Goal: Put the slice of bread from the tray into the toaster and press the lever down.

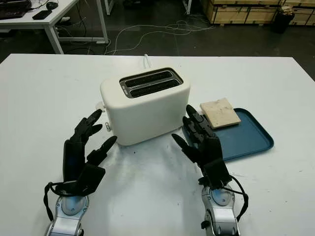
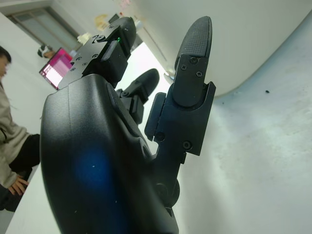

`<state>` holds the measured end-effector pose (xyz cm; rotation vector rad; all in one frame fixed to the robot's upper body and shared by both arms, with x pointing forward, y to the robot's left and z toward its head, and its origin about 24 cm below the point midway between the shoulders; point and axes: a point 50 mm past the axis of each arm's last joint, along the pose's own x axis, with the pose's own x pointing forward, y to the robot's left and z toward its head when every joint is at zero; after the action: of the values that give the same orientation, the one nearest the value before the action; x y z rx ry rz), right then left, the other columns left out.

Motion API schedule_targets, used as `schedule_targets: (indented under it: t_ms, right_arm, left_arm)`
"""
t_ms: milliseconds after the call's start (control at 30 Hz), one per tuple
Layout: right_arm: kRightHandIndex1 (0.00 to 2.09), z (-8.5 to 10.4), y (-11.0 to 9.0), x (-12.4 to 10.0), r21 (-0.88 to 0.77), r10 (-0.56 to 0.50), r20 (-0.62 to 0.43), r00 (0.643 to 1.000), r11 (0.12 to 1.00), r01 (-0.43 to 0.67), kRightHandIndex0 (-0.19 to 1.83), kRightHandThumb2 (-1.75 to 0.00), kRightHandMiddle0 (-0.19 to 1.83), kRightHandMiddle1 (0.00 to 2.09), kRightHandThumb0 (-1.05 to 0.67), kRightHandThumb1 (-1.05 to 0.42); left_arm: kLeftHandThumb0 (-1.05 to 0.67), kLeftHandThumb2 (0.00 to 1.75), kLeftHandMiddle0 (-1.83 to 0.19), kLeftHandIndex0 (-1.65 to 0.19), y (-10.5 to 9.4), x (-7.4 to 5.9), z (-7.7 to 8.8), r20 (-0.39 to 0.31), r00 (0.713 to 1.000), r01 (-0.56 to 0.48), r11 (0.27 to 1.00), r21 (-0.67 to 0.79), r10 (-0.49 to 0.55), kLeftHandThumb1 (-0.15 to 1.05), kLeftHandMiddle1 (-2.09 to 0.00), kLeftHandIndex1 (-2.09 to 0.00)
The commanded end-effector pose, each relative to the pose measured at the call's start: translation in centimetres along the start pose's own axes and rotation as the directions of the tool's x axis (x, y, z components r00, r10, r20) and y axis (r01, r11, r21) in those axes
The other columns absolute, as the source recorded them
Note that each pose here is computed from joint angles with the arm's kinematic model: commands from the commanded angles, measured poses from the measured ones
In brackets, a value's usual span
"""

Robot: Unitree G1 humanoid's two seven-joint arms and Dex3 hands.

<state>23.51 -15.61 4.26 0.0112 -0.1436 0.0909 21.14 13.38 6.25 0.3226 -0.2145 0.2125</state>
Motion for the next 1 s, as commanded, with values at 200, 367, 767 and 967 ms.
schedule_targets:
  t_ms: [200,367,767,967]
  right_arm:
    - [0.00,-0.1,-0.4,-0.4,-0.003,0.005,-0.036,0.999,1.000,-0.006,0.37,-0.02,0.37,0.00,-0.55,-0.92]
    - [0.01,-0.1,-0.5,0.0,-0.008,0.020,-0.038,0.999,1.000,-0.021,0.38,-0.02,0.38,0.01,-0.54,-0.92]
    - [0.02,6.7,-7.1,2.4,-0.218,0.116,0.167,0.979,0.973,-0.078,0.46,0.00,0.44,0.02,-0.41,-0.87]
    - [0.04,12.0,-10.9,5.6,-0.445,0.159,0.242,0.957,0.895,-0.037,0.56,0.00,0.52,0.03,-0.45,-0.83]
  left_arm:
    - [-0.58,0.16,-0.35,-0.46,-0.4,-0.4,0.1,-0.010,1.000,-0.003,1.000,-0.013,0.003,0.92,-0.75,-0.14]
    - [-0.57,0.15,-0.35,-0.47,-0.7,0.0,0.1,-0.005,1.000,0.007,1.000,-0.024,-0.007,0.92,-0.76,-0.13]
    - [-0.56,0.16,-0.33,-0.47,-0.5,-0.5,0.0,-0.011,1.000,0.003,1.000,-0.022,-0.003,0.92,-0.78,-0.10]
    - [-0.55,0.14,-0.32,-0.47,-0.5,-0.5,0.0,-0.010,1.000,0.000,0.999,-0.037,0.000,0.92,-0.79,-0.10]
